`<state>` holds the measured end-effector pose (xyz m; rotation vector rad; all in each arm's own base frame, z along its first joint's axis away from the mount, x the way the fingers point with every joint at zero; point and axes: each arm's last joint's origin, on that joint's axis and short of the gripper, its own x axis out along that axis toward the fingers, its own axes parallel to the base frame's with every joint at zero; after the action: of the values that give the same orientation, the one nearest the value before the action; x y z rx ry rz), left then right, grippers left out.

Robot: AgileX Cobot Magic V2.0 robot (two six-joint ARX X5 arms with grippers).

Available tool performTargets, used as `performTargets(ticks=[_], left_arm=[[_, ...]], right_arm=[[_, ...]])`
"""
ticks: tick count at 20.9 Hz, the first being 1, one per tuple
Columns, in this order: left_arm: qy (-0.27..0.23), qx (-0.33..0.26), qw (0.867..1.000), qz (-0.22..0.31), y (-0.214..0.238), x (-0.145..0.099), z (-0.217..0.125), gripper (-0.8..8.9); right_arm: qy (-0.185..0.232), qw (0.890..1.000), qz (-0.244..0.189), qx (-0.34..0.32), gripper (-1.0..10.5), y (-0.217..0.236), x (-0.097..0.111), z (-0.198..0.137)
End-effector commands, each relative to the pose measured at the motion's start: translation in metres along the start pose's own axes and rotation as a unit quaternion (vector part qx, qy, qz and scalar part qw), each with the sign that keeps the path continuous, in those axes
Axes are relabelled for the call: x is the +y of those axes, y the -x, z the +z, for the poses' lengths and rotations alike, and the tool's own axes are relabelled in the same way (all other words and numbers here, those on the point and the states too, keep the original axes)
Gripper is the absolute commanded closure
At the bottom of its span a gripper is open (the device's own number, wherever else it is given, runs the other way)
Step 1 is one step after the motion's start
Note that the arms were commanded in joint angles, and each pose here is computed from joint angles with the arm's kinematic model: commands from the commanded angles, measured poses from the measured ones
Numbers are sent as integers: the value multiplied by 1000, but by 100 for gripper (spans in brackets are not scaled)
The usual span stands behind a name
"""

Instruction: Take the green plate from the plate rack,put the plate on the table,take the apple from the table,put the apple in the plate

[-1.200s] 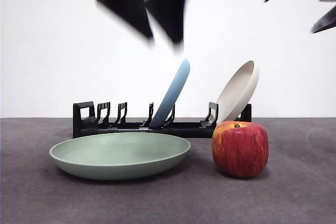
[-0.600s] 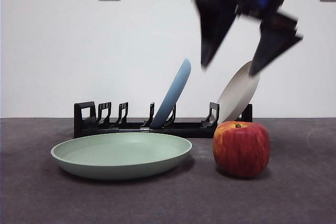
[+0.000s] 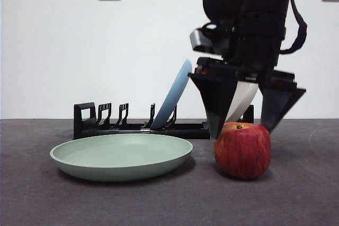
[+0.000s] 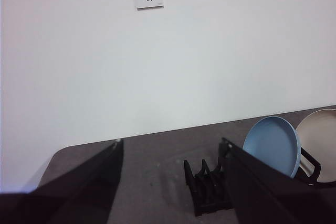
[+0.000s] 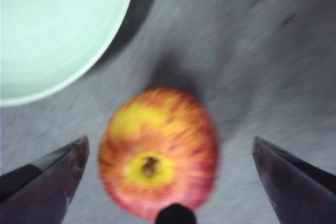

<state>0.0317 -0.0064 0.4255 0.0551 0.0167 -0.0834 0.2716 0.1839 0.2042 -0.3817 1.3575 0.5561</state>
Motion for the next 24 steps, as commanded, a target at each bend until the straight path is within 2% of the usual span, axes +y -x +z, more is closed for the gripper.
performTargets(ticks=[1,3,4,7,8,13,16,20,24], left_arm=[[3,-1,1000,3,0,0,-1,503],[2,0,1000,3,0,0,-1,503],[2,0,1000,3,0,0,-1,503],[-2,3,1000,3,0,0,-2,503],[-3,4,1000,3,0,0,-2,503],[-4,5,1000,3,0,0,-2,503],[-5,6,1000,2,0,0,-3,503],[-9,9,1000,2,0,0,-3,503],[-15,15,1000,2,0,0,-5,503]], right_arm=[[-6,1000,21,19,321,-12,1,1],[-12,999,21,25,361,-16,5,1],[-15,999,20,26,446,-16,6,1],[-32,999,19,34,899,-16,7,0],[-31,999,19,34,964,-16,7,0],[-29,999,18,22,958,-13,7,1],[-28,999,21,-18,958,10,10,5],[-4,994,33,-105,958,59,28,26],[41,981,50,-185,959,92,56,50]])
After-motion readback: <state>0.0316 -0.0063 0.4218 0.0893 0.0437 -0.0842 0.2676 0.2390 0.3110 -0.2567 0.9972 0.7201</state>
